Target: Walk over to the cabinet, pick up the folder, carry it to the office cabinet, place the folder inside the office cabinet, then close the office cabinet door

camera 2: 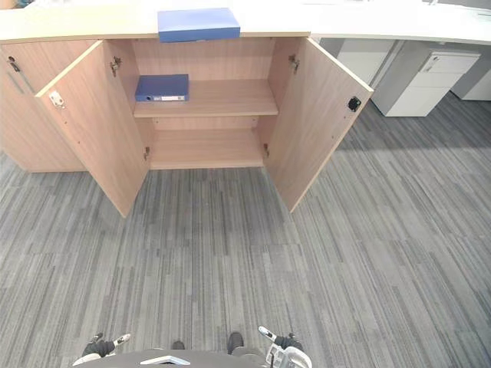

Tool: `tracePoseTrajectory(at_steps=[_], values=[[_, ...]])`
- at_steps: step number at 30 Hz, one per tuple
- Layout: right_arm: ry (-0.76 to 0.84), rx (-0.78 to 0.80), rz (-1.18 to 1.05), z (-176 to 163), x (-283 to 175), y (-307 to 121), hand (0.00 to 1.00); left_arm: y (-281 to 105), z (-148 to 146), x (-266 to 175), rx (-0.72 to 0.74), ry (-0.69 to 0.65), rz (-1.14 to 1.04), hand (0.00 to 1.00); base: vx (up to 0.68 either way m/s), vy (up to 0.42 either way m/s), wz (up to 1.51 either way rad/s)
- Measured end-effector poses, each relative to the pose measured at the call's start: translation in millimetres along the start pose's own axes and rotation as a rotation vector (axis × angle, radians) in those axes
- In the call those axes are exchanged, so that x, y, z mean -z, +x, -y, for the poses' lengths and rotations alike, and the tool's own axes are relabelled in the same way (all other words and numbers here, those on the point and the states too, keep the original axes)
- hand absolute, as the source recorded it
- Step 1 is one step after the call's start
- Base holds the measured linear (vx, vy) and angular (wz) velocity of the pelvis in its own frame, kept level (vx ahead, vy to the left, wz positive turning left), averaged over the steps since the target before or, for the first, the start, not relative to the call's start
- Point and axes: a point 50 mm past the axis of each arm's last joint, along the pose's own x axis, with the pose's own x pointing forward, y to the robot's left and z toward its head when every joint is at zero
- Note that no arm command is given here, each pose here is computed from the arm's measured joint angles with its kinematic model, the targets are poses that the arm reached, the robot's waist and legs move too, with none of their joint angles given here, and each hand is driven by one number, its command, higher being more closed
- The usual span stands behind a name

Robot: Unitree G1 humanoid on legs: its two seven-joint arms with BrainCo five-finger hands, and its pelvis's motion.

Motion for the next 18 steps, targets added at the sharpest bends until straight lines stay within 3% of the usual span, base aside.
tracePoseTrajectory(at_steps=[18], values=[[-0.051,-0.037,0.040,-13.1,-11.4,0.1,0.00,3.3,1.3,-11.1,0.013,0.038,0.025,0.00,-0.01,-0.002,-0.08]])
